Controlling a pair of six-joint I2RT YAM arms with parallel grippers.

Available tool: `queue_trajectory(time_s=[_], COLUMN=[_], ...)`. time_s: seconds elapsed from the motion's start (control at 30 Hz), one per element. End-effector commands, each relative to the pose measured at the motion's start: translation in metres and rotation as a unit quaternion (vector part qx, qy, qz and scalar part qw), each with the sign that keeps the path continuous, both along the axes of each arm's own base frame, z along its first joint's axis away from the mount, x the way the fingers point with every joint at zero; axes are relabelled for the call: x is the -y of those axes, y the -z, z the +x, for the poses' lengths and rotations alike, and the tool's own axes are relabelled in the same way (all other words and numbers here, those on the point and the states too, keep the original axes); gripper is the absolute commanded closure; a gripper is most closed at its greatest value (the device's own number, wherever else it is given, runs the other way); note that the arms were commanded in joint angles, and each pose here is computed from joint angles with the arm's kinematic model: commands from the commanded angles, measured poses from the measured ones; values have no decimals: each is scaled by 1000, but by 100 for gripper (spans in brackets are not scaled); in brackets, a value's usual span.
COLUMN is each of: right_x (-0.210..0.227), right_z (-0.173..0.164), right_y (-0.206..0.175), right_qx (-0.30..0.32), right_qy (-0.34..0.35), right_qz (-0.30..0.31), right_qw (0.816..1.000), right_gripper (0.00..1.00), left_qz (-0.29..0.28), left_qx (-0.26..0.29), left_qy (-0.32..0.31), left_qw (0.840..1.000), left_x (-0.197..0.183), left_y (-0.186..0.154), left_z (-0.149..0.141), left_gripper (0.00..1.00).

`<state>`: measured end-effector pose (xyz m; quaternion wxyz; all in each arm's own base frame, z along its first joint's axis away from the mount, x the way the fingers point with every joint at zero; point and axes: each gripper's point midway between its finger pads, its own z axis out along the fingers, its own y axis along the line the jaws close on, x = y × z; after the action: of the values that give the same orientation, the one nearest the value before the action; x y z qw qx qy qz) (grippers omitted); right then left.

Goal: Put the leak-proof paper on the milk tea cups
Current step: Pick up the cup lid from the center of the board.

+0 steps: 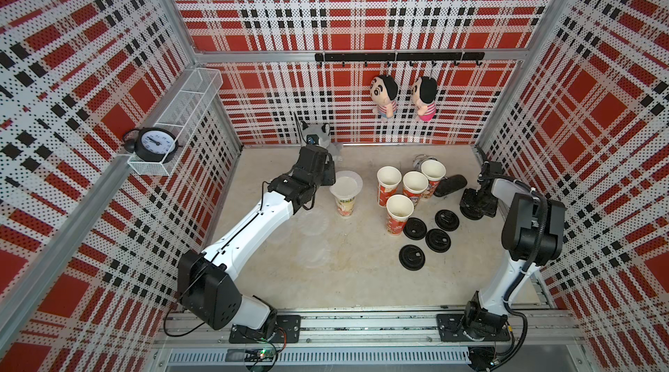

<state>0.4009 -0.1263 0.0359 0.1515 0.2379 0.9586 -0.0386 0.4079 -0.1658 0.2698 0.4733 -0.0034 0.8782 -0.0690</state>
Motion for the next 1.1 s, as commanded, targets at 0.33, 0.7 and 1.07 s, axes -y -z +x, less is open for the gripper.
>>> queue_trajectory(time_s=[0.33, 0.7, 1.07], right_x=[5, -5, -67], right_z=[-1, -10, -44], right_y=[1, -67, -199], right_qx=[-1, 49, 131], right_qy=[5, 9, -56], right_qz=[0, 8, -19], right_qw=[1000, 999, 990], right_gripper=[31, 33, 33], left_qz=[12, 5, -12], left_qx=[4, 11, 12], left_qy=[2, 2, 0], left_qw=[1000, 1000, 1000], left_x=[2, -1, -11], left_y=[3, -6, -12], left_z=[0, -5, -17], left_gripper=[36, 37, 37])
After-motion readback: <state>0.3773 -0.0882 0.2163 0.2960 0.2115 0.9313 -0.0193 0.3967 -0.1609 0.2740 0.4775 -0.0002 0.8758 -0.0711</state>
